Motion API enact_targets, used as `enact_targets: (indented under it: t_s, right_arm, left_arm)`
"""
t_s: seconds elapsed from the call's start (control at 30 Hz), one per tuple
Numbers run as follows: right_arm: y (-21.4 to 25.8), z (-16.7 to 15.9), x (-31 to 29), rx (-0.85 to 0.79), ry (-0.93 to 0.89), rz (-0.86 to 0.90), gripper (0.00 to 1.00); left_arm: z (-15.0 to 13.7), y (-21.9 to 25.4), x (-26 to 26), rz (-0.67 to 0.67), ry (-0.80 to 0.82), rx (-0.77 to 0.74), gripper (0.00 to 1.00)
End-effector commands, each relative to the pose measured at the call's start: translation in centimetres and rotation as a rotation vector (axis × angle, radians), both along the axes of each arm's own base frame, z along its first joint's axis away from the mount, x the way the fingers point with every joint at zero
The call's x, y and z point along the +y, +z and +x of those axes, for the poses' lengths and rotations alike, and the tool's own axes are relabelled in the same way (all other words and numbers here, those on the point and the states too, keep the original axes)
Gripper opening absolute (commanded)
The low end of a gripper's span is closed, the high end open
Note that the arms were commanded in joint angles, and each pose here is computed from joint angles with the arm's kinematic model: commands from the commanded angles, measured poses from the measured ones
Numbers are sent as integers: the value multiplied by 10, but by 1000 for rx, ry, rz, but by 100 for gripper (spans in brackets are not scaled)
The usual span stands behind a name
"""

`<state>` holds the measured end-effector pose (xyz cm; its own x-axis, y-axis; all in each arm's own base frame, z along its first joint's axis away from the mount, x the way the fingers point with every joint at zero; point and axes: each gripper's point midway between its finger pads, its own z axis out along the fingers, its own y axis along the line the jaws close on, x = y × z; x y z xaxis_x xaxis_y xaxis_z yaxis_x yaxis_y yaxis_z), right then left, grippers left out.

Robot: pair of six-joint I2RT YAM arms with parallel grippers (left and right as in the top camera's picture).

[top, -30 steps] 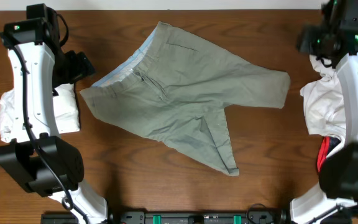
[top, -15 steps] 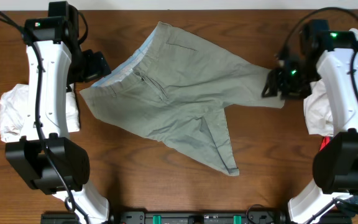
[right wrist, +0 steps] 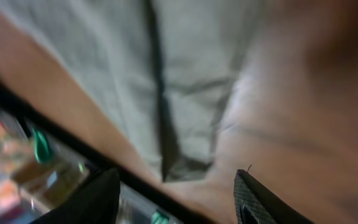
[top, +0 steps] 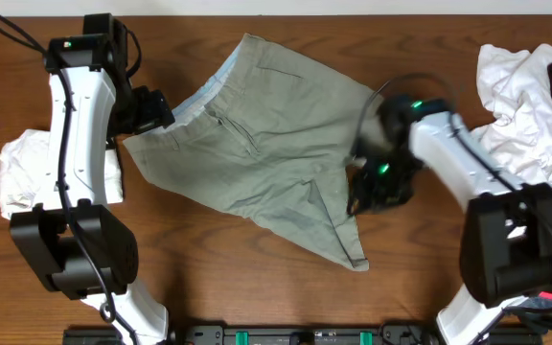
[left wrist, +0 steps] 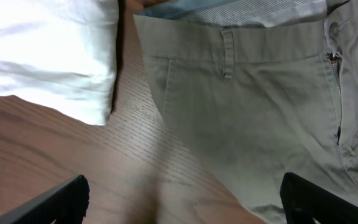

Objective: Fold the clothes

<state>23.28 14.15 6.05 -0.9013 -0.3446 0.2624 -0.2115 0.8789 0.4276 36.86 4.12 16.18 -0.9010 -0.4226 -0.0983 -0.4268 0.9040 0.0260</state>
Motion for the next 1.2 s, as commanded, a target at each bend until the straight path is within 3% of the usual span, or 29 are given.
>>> enact_targets:
  t_s: [0.0,0.23,0.67,0.7,0.73,0.8,0.83,0.93,1.03,1.17]
  right_arm:
    - [2,-27,19,32,110,36,57]
    - [-7,-63,26,96,230,9,68]
    - [-66,-76,39,-15,259,23,66]
    - [-67,-78,38,-13,261,22,62]
    - [-67,-79,38,-11,263,21,52]
    - [-65,-80,39,0,254,24,11]
    - [-61,-82,42,16,247,39,4]
    - [-38,-86,50,59,253,111,1]
    - [16,-92,60,84,325,254,1]
    - [93,-59,61,-104,340,335,1]
  left_arm:
    - [0,-3,2,5,-13,11,98]
    - [-1,-3,2,5,-13,11,98]
    - [-1,-3,2,4,-13,12,98]
    - [-1,-3,2,4,-13,12,98]
    - [-1,-3,2,4,-13,12,98]
    - [-1,-3,2,4,-13,12,98]
    - [-1,-3,2,5,-13,11,98]
    - [-1,-3,2,4,-13,12,98]
    - [-1,-3,2,4,-13,11,98]
    - [0,-3,2,5,-13,8,98]
